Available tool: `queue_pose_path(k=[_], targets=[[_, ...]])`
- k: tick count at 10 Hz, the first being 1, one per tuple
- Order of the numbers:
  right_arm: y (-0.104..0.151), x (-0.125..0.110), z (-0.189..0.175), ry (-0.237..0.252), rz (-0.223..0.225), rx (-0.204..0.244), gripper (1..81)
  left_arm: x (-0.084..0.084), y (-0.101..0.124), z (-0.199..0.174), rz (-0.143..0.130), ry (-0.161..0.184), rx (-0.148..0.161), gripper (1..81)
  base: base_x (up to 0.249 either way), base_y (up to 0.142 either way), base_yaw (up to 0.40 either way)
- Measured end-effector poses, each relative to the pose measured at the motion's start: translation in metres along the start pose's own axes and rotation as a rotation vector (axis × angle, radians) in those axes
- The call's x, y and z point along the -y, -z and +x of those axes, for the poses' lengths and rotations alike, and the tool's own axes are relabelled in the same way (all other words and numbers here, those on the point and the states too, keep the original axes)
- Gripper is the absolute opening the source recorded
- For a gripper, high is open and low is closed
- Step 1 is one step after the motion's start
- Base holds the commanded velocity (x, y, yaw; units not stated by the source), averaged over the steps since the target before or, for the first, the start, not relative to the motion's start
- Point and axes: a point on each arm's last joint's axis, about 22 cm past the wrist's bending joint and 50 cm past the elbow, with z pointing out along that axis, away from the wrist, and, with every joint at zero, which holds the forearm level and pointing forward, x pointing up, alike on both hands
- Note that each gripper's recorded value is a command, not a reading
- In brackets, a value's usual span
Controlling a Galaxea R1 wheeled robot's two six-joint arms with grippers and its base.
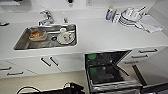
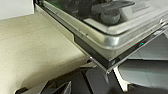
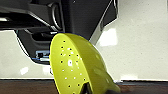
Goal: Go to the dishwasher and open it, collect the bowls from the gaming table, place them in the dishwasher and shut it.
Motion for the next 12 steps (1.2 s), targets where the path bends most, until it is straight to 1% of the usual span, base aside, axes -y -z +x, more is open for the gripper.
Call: queue_pose_path(k=[1, 2, 3, 4, 5, 6, 7, 8, 9, 10, 11, 12], targets=[[0.005, 0.003, 0.007, -0.014, 0.032, -0.016, 1.0, 0.004, -0.001, -0.040, -0.003, 0.001, 0.046, 81.1, 0.000, 0.000, 0.000], [0.013, 0.003, 0.016, -0.029, 0.060, -0.034, 1.0, -0.002, -0.002, -0.073, -0.021, -0.010, 0.076, 81.1, 0.000, 0.000, 0.000], [0.027, -0.009, 0.027, -0.040, 0.072, -0.057, 1.0, -0.003, -0.002, -0.109, -0.028, -0.006, 0.111, 81.1, 0.000, 0.000, 0.000], [0.046, -0.031, 0.039, -0.057, 0.070, -0.086, 1.0, 0.004, 0.001, -0.153, -0.019, -0.002, 0.159, 81.1, 0.000, 0.000, 0.000], [0.065, -0.053, 0.049, -0.072, 0.063, -0.109, 1.0, 0.008, 0.005, -0.191, -0.011, 0.005, 0.200, 81.1, 0.000, 0.000, 0.000], [0.084, -0.063, 0.061, -0.098, 0.078, -0.142, 1.0, 0.003, 0.005, -0.221, -0.023, 0.015, 0.229, 81.1, 0.000, 0.000, 0.000], [0.098, -0.066, 0.072, -0.125, 0.100, -0.171, 1.0, -0.004, 0.004, -0.248, -0.040, 0.023, 0.249, 81.1, 0.000, 0.000, 0.000], [0.114, -0.070, 0.085, -0.156, 0.121, -0.204, 1.0, -0.002, 0.002, -0.276, -0.044, 0.040, 0.272, 81.1, 0.000, 0.000, 0.000], [0.133, -0.081, 0.098, -0.184, 0.129, -0.239, 1.0, 0.010, 0.001, -0.302, -0.030, 0.062, 0.292, 81.1, 0.000, 0.000, 0.000], [0.152, -0.095, 0.116, -0.210, 0.131, -0.277, 1.0, 0.026, 0.000, -0.325, -0.016, 0.083, 0.301, 81.1, 0.000, 0.000, 0.000], [0.166, -0.103, 0.138, -0.238, 0.143, -0.316, 1.0, 0.036, -0.002, -0.341, -0.012, 0.098, 0.299, 81.1, 0.000, 0.000, 0.000], [0.169, -0.098, 0.164, -0.261, 0.173, -0.361, 1.0, 0.041, -0.005, -0.357, -0.014, 0.111, 0.298, 81.1, 0.000, 0.000, 0.000]])
